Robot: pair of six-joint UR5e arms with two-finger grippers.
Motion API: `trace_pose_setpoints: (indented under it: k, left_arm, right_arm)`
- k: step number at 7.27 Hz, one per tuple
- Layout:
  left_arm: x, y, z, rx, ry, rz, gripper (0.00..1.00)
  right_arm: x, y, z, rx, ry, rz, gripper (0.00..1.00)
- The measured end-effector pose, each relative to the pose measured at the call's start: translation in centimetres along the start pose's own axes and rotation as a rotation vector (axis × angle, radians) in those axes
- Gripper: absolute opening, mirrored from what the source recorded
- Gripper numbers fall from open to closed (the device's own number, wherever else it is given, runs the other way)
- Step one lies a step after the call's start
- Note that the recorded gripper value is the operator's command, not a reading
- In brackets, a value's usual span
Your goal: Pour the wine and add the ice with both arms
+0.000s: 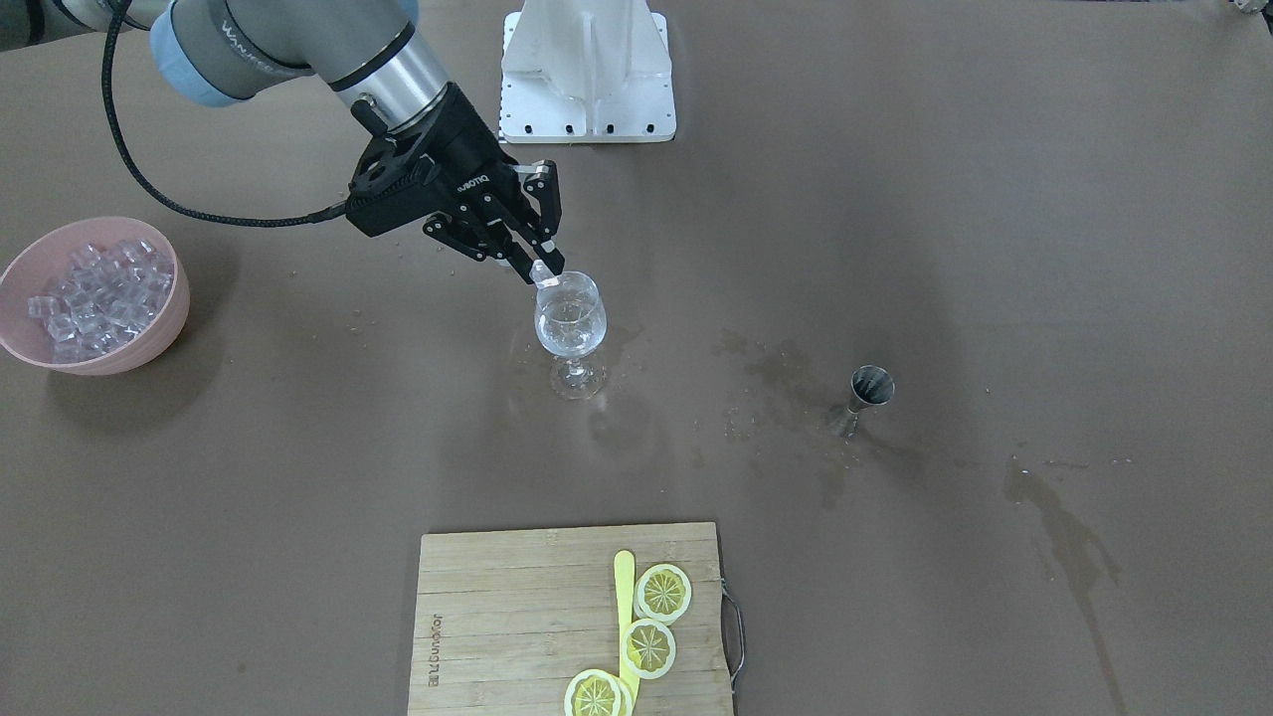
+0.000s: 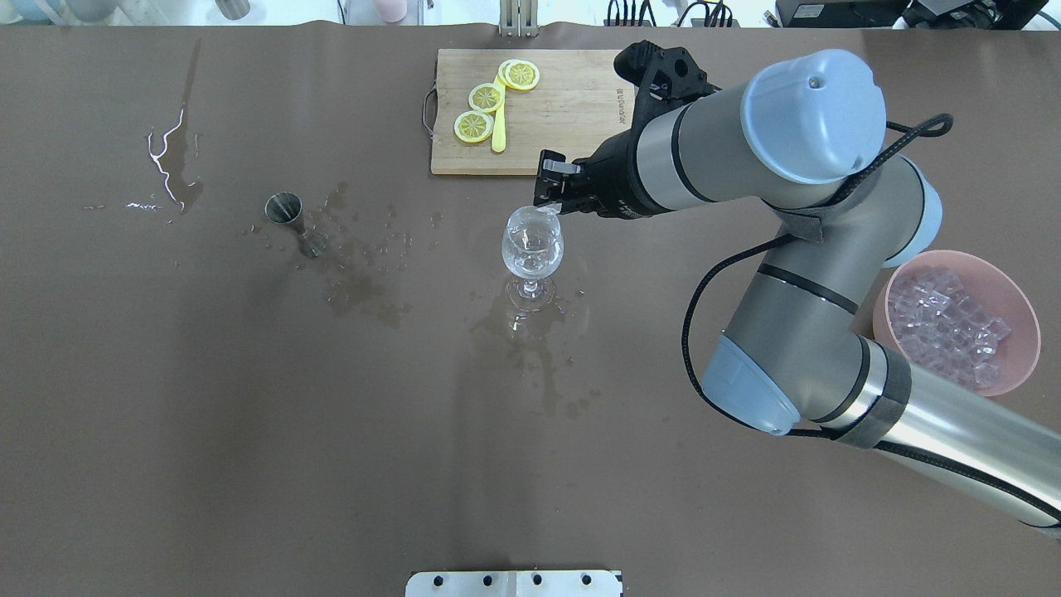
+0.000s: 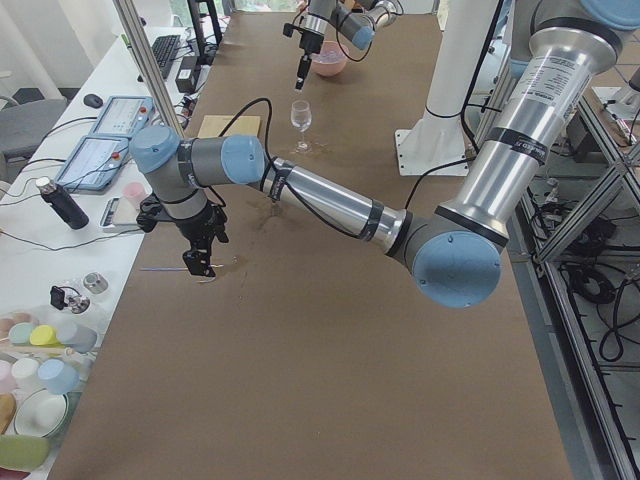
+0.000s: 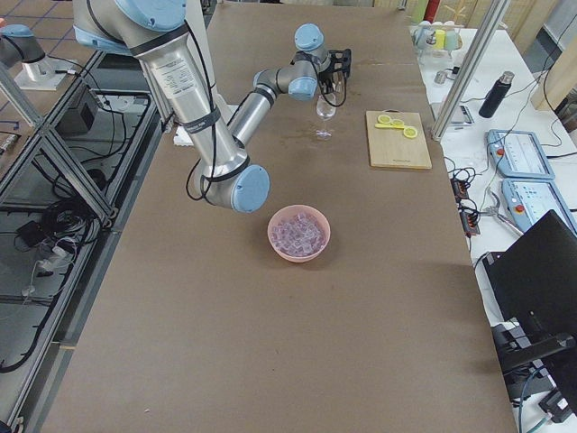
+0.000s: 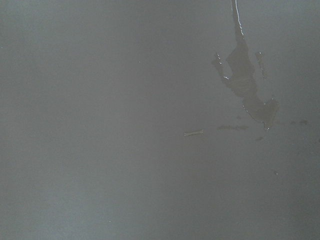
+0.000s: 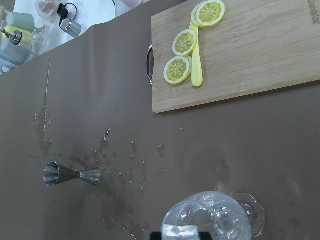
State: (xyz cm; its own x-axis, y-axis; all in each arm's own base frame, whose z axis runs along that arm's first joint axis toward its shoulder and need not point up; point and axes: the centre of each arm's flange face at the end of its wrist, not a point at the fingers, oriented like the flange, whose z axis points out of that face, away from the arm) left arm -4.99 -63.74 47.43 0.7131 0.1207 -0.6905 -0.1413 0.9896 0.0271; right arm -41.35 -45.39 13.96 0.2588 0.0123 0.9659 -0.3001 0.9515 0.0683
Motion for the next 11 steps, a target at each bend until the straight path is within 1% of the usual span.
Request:
trace_pose_setpoints:
  k: [1,2,3,4,6,7,9,10,11]
  left_arm:
    - [0.0,0.0,0.0,0.0,-0.001,0.0,0.98]
    - [-0.1,0.0,0.1,-0.001,-0.001,-0.002,0.98]
    - [-0.2,0.0,0.1,-0.002,-0.002,-0.003,0.98]
    - [-0.3,0.0,0.2,-0.005,-0.002,-0.005,0.98]
    - [-0.3,0.0,0.4,-0.007,-0.003,-0.006,0.98]
    - [-0.4,0.0,0.5,-0.009,-0.003,-0.008,0.98]
    - [-0.5,-0.1,0.6,-0.01,-0.003,-0.008,0.98]
    - [-0.4,-0.1,0.4,-0.008,-0.004,-0.006,0.98]
    - [-0.2,-0.2,0.2,-0.004,-0.007,-0.003,0.98]
  right_arm:
    - [0.0,0.5,0.3,-0.008,0.0,-0.002,0.0]
    - [0.0,0.9,0.6,-0.016,0.002,-0.003,0.04]
    - [0.0,1.3,0.8,-0.023,0.002,-0.004,0.52]
    - [-0.1,1.5,0.9,-0.026,0.002,-0.005,0.92]
    - [-0.2,1.6,0.9,-0.027,0.001,-0.005,0.94]
    - [-0.3,1.5,0.9,-0.026,0.002,-0.005,0.99]
    - [-0.1,0.8,0.6,-0.018,0.007,-0.001,1.0]
    - [0.2,-0.2,0.0,-0.024,0.015,0.005,1.0]
    - [1.2,-2.0,-1.3,-0.046,0.031,0.021,1.0]
